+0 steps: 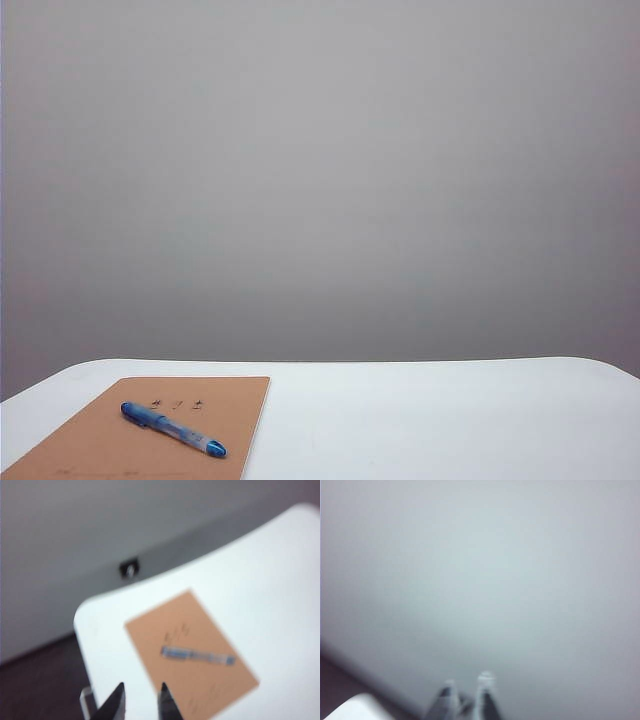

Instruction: Pick up a pen on the table and place it on the notebook.

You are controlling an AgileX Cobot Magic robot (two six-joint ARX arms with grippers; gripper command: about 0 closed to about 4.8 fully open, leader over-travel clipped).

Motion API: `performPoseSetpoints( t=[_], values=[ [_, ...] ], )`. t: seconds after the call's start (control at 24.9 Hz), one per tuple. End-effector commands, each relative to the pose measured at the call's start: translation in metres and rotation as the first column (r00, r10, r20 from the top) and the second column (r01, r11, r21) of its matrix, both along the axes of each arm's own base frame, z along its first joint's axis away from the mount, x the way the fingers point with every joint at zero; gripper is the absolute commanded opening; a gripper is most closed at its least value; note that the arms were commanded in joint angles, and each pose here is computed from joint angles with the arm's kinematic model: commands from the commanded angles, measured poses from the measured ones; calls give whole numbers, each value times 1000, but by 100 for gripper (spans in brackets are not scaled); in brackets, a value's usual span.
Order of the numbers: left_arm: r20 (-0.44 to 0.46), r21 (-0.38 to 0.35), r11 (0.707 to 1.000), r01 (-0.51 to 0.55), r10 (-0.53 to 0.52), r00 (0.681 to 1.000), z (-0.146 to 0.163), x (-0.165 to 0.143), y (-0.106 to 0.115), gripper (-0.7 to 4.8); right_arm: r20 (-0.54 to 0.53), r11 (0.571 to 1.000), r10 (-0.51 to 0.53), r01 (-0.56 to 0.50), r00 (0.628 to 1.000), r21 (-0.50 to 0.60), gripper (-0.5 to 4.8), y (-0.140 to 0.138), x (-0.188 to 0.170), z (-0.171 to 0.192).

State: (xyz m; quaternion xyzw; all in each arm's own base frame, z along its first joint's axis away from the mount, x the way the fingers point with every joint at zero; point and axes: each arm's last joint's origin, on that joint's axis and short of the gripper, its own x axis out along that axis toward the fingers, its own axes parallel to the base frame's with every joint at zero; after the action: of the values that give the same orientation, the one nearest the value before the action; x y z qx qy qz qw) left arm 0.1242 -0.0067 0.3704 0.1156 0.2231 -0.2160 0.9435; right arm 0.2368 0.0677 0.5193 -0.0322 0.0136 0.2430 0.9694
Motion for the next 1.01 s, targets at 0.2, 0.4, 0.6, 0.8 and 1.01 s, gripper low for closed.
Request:
performPoseSetpoints(
  t=[0.2,0.4,0.6,0.8,1.01],
  values=[
    [215,-114,993,16,9,977,13,-7,-1,89,212,984,-178,170,961,55,55,-43,-67,-2],
    [242,-185,983,11,35,970,-2,-11,-2,89,176,973,-226,215,958,79,47,-52,-86,-51],
    [296,-250,967,-42,117,948,-30,-22,-1,88,289,948,-293,239,911,210,-1,-56,-120,-124],
    [308,-388,911,-143,274,911,-61,-22,2,82,194,934,-294,238,936,268,-1,-57,-127,-193],
    [336,-398,900,-176,321,885,-93,-30,3,79,257,910,-312,210,915,357,-1,-58,-140,-239]
  ],
)
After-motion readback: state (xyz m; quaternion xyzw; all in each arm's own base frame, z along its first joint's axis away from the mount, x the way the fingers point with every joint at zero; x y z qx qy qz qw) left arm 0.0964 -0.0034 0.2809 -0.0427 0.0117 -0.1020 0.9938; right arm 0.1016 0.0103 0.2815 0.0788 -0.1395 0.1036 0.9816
